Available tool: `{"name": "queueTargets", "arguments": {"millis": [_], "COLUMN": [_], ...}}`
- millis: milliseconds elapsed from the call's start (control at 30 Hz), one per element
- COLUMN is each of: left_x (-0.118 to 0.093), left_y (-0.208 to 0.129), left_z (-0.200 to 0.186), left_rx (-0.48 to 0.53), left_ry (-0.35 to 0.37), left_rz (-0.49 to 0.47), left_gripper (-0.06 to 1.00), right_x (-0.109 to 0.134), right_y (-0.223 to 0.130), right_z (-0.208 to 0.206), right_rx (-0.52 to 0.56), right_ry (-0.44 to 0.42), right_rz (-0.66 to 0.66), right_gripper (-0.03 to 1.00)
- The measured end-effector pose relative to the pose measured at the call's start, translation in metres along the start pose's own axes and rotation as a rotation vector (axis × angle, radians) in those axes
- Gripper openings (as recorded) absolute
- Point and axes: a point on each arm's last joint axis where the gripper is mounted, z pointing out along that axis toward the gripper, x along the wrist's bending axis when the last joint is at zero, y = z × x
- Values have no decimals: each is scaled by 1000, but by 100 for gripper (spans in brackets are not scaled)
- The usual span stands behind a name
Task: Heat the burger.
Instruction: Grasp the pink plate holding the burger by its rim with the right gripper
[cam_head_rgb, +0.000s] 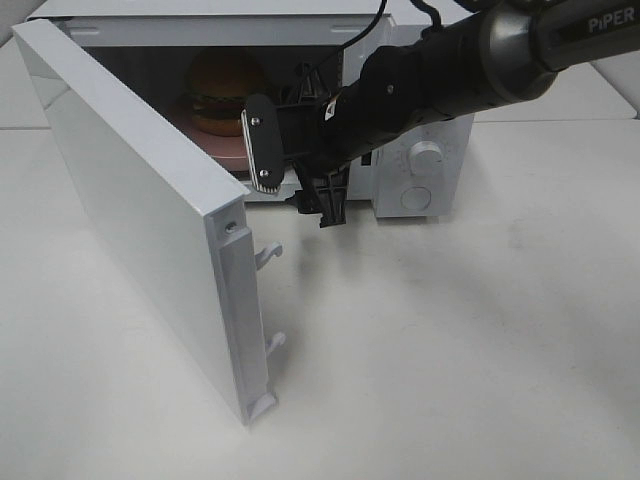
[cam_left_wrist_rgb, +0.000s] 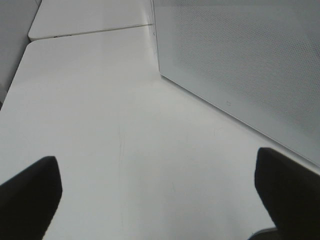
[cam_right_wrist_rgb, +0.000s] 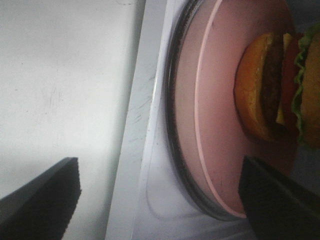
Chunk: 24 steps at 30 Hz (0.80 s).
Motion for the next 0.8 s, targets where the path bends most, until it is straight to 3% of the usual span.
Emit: {"name": "queueTargets", "arguments": {"millis": [800], "left_x": [0], "left_y": [0], "left_z": [0], "left_rx": [0], "left_ry": [0], "left_rz": [0], "left_gripper": [97], "right_x": [-28], "right_y": [11], "right_z": [43], "right_rx": [23], "right_ry": [64], "right_rz": [-8], "right_gripper": [82]}}
